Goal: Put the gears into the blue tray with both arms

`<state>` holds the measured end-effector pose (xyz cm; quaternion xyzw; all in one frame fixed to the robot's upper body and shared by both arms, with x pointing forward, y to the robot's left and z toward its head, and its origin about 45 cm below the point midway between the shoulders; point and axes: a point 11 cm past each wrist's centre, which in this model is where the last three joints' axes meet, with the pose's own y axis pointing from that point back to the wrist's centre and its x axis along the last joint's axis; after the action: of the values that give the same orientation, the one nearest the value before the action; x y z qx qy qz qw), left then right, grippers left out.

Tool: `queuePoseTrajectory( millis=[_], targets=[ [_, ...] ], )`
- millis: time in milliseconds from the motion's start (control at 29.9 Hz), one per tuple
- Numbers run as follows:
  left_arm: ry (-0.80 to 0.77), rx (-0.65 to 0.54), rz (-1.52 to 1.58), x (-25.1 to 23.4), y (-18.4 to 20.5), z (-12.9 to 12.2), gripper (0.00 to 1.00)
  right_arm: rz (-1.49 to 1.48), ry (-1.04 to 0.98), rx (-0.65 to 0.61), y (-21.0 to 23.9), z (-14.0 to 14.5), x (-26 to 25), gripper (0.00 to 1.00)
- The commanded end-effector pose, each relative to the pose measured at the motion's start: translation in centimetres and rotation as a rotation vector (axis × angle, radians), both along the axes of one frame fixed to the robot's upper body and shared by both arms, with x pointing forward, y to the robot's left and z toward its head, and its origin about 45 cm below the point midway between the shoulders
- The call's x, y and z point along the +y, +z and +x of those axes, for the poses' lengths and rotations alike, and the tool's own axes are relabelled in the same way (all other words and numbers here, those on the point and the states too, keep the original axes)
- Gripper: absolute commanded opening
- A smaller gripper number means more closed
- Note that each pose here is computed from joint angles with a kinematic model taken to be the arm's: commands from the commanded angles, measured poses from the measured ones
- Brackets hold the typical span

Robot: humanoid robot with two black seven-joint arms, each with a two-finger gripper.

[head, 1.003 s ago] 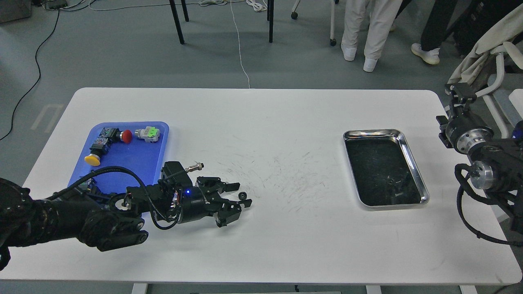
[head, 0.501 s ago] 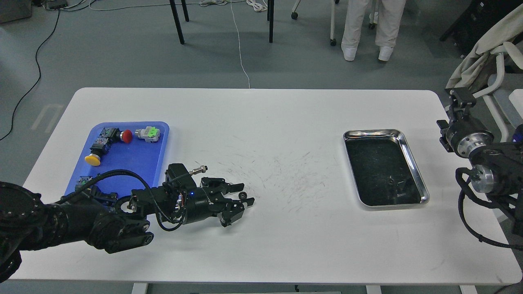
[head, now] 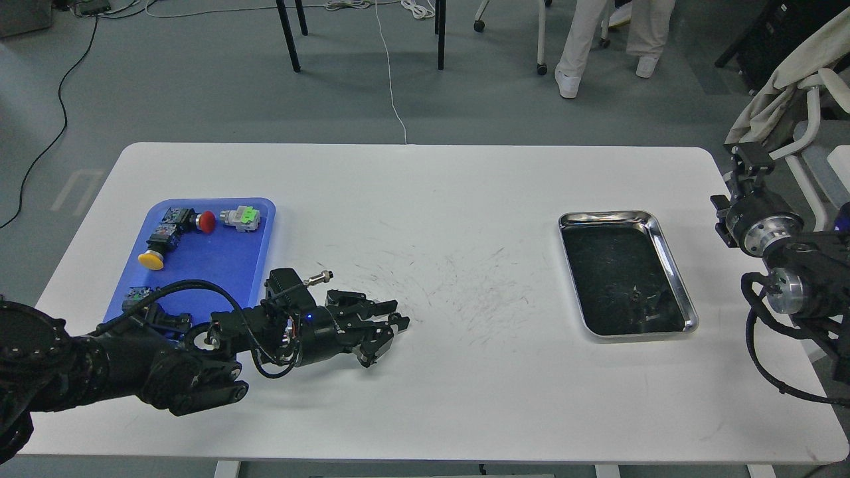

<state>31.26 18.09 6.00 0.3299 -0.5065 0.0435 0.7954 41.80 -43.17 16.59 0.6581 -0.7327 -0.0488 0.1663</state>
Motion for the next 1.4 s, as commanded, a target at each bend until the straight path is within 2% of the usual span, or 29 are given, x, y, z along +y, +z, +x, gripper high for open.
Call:
queuePoseTrajectory(
  millis=[0, 468, 702, 836, 1003, 1103, 1237, 1370],
  targets=[
    [0.001, -0.001, 0.002, 0.0, 0.0, 0.1, 0.31, -0.001, -0.001, 0.0, 0.0, 0.0, -0.1, 0.96],
    [0.058, -0.011, -0.005, 1.8, 0.7, 0.9, 0.19, -0.011, -0.014, 0.009, -0.4, -0.3, -0.6, 0.96],
    [0.146, -0.054, -0.029, 3.8, 2.8, 3.2, 0.16, -0.011, -0.015, 0.011, -0.5, -0.3, -0.6, 0.96],
    [0.185, -0.107, -0.033, 5.1, 4.9, 5.2, 0.15, -0.017, -0.021, 0.011, -0.5, -0.3, -0.9, 0.96],
    [0.239, -0.157, 0.001, 8.2, 6.7, 6.9, 0.15, -0.02, -0.013, 0.018, -0.8, -0.4, -0.6, 0.96],
    [0.296, -0.199, 0.043, 11.7, 8.1, 7.8, 0.14, -0.022, -0.013, 0.019, -0.8, -0.4, -0.7, 0.96],
    [0.367, -0.228, 0.084, 15.9, 9.5, 8.0, 0.15, -0.022, -0.013, 0.019, -0.8, -0.4, -0.7, 0.96],
    [0.399, -0.231, 0.123, 18.1, 9.3, 7.6, 0.15, -0.022, -0.013, 0.017, -0.7, -0.3, -0.7, 0.96]
  ],
)
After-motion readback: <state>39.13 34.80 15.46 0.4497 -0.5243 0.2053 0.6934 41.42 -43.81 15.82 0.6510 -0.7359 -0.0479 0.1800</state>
